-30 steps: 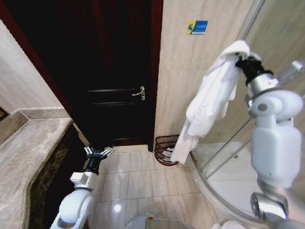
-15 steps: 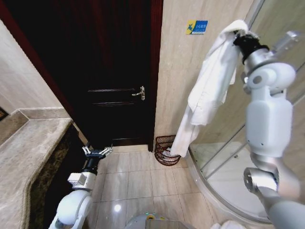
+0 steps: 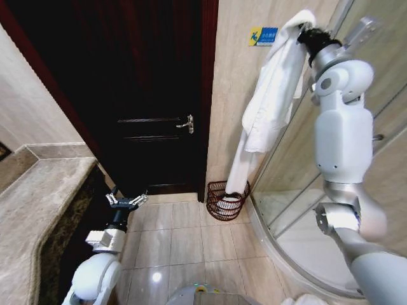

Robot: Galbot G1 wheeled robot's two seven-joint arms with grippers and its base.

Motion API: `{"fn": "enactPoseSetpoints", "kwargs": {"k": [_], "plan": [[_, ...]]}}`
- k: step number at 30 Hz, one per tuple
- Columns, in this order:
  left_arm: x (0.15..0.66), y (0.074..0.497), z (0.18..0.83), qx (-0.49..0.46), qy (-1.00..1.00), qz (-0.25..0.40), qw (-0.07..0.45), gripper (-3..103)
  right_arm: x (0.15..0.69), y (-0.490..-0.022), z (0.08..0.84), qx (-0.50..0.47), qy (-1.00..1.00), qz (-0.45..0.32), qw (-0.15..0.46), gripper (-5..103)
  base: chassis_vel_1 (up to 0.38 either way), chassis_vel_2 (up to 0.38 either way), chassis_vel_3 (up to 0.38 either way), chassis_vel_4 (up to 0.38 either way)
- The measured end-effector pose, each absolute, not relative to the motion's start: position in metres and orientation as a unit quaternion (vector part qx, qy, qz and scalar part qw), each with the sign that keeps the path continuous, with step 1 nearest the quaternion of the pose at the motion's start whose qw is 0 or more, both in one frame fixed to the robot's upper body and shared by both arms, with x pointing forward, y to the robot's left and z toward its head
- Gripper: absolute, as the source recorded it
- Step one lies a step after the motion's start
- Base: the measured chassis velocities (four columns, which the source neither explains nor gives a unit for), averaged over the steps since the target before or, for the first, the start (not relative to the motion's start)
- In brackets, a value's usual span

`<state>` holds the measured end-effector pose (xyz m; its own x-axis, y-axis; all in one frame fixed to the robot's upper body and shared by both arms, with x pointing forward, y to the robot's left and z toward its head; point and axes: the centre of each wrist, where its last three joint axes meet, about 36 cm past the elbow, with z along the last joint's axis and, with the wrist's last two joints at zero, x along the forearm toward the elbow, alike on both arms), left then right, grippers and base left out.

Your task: Discard the used towel into the hamper.

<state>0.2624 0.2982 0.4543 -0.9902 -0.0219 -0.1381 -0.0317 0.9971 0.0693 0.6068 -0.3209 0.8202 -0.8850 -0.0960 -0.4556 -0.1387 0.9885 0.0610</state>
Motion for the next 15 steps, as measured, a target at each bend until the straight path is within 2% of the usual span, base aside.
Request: {"fn": "enactPoseSetpoints", "kwargs": {"k": [8,15], "plan": [[0.261,0.294,0.453,-0.011,0.997,0.030,0.068,100,0.623,-0.318,0.777,-0.060,0.978,0.041,0.195,3,0.000,0.000,0.000,0.000],[0.261,0.294,0.451,-0.012,0.997,0.030,0.070,100,0.621,-0.317,0.779,-0.061,0.978,0.036,0.198,3,0.000,0.000,0.000,0.000]]}}
